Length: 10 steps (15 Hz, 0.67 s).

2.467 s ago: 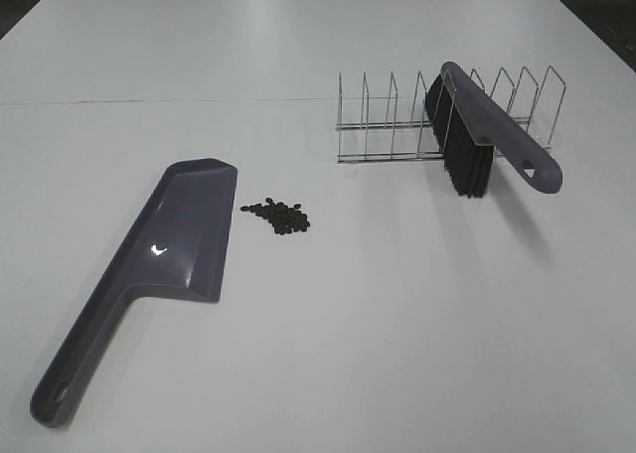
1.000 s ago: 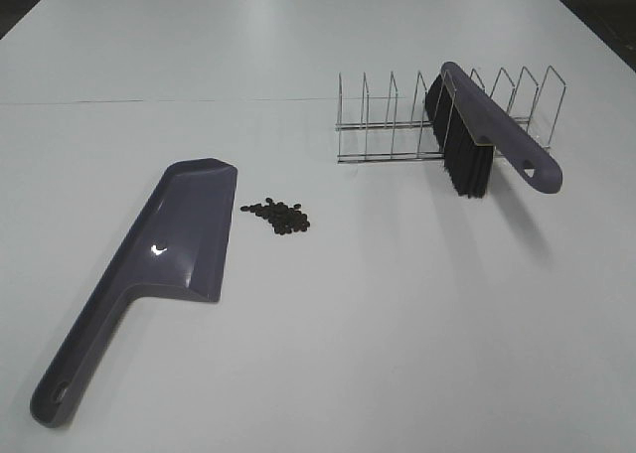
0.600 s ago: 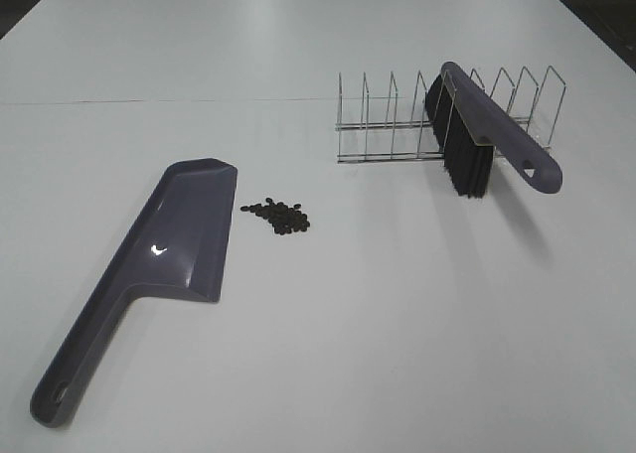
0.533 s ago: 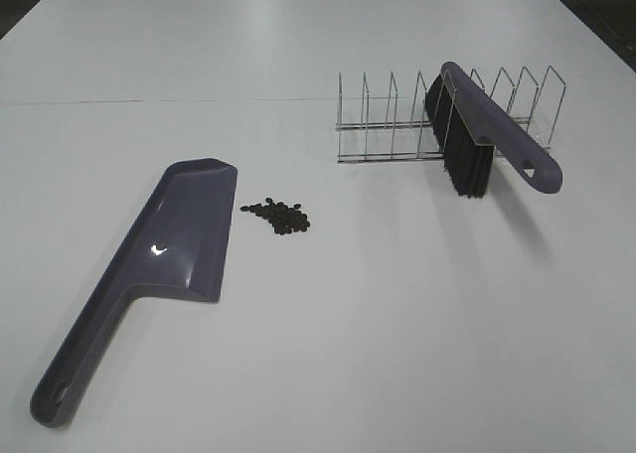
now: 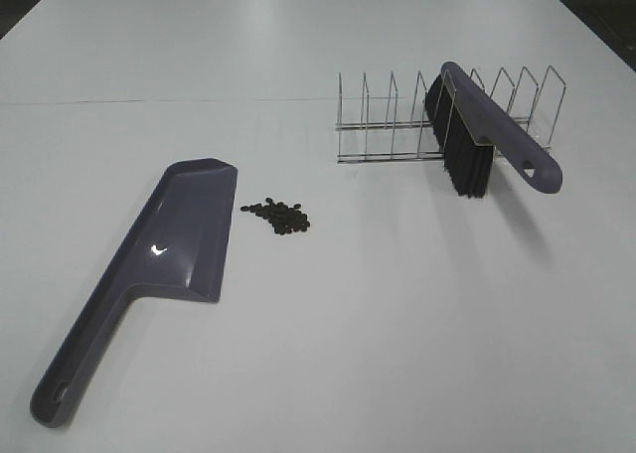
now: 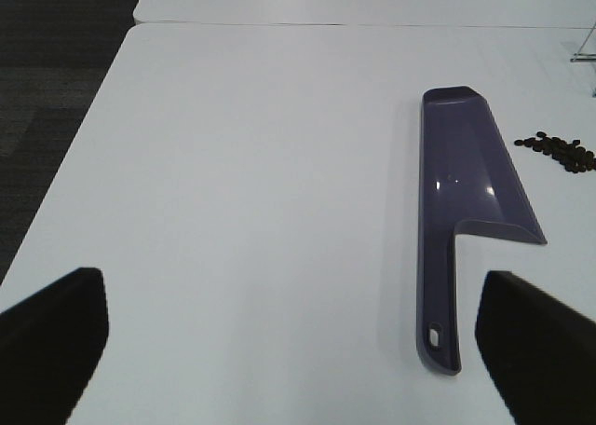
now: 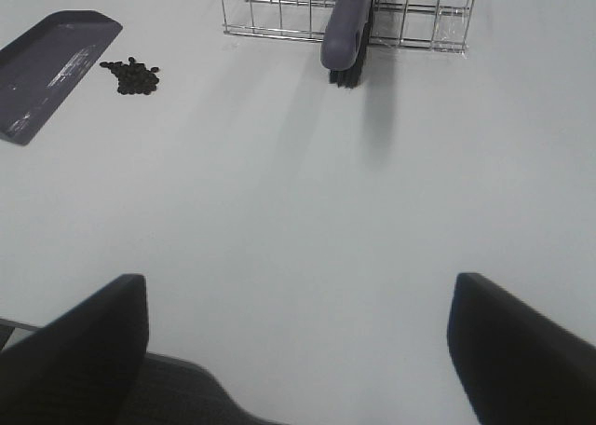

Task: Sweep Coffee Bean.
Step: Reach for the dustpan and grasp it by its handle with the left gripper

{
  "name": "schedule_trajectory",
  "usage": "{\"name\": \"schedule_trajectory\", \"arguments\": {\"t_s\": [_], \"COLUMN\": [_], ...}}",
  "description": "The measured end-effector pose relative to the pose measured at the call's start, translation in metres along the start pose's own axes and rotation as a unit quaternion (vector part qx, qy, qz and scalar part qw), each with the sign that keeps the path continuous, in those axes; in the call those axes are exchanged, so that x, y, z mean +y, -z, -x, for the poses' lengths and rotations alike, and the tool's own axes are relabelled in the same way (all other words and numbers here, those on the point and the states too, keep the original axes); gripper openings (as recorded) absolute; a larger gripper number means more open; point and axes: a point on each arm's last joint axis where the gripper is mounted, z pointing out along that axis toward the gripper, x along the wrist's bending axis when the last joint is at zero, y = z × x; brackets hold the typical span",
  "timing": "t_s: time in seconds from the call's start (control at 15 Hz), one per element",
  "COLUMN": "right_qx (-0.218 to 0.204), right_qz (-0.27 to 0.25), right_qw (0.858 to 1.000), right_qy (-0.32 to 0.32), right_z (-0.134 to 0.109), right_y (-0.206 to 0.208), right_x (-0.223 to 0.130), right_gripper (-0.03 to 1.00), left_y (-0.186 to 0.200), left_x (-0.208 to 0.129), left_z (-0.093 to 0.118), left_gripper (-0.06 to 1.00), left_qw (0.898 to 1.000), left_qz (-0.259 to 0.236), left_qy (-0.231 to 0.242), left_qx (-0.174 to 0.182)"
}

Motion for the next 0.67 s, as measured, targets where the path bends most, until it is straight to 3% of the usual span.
{"name": "schedule_trajectory", "arguments": {"t_s": [0.27,0.47,0.67], "right_qx": [0.0,0.0,0.0], "right_qz": [0.0,0.0,0.0], "right_qw": [1.0,1.0,1.0], "right_qy": [0.0,0.0,0.0], "right_z": [0.0,0.0,0.0], "right_y": [0.0,0.0,0.0], "right_x": [0.0,0.0,0.0], "right_gripper": [0.8,0.8,0.8], "left_y": [-0.001,-0.011,-0.033], "left_x": [0.0,0.008,0.022], "left_z": [-0.001,-0.001,0.0], "left_gripper": [0.99,0.99,0.99], "left_qw": [1.0,0.999,0.983], "left_qz": [-0.002,-0.048,-0.182], "left_qy": [-0.003,-0.002,0.0], "left_qx": [0.005,0.006,0.005]}}
